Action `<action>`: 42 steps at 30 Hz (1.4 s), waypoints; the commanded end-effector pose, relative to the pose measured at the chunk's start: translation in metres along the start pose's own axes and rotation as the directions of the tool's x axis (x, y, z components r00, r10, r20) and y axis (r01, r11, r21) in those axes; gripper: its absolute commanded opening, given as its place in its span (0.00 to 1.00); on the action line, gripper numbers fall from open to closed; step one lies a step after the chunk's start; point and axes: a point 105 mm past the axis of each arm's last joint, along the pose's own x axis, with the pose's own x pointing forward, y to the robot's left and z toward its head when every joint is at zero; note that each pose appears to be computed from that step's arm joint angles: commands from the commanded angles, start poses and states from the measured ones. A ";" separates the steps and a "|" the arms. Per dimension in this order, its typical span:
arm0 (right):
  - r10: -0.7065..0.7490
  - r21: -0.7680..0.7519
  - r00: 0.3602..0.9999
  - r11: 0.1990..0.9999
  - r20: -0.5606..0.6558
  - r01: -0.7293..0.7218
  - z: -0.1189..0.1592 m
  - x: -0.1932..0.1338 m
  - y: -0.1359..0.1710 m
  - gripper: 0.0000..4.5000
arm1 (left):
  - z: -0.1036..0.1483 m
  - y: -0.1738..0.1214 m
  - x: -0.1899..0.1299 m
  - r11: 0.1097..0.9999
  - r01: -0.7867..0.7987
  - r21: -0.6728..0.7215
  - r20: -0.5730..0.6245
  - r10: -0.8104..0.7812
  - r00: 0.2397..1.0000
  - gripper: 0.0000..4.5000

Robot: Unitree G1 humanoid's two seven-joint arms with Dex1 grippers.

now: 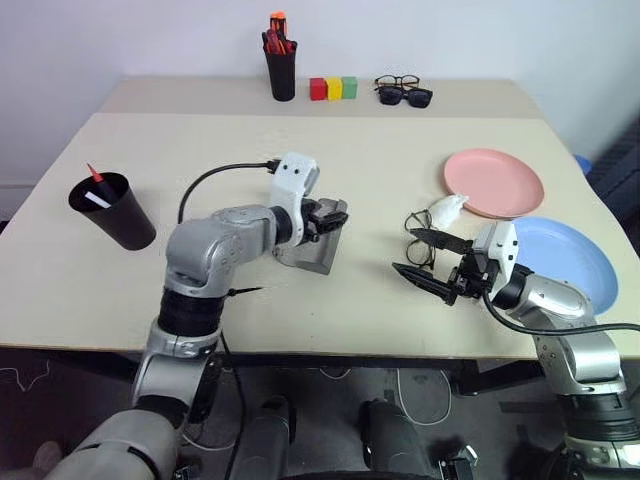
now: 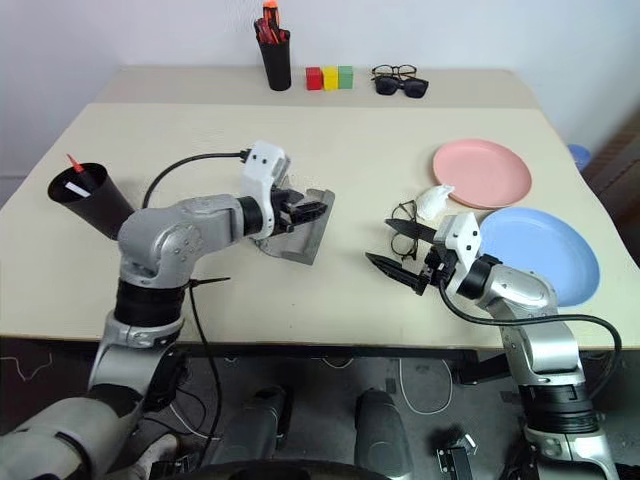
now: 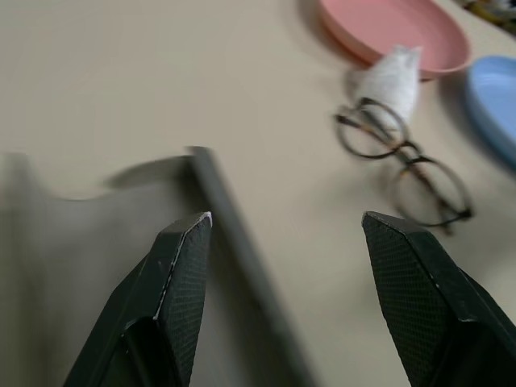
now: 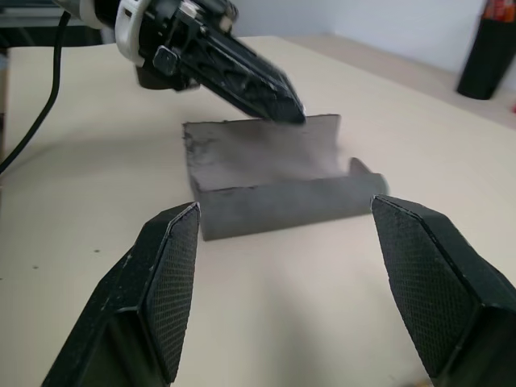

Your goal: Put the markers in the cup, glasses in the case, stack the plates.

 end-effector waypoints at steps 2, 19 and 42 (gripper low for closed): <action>-0.020 -0.063 0.999 0.998 0.034 0.022 0.016 -0.004 -0.001 0.77 | 0.000 -0.004 0.007 0.996 -0.058 -0.069 -0.093 0.051 0.994 0.67; -0.072 -0.072 0.997 0.995 0.033 0.074 0.019 -0.010 -0.004 0.77 | -0.030 0.011 0.010 0.955 -0.263 -0.139 -0.303 0.212 0.929 0.67; -0.088 -0.069 0.990 0.994 -0.112 0.081 0.008 -0.058 0.000 0.77 | -0.050 0.006 0.020 0.997 0.014 0.079 -0.384 0.017 0.923 0.02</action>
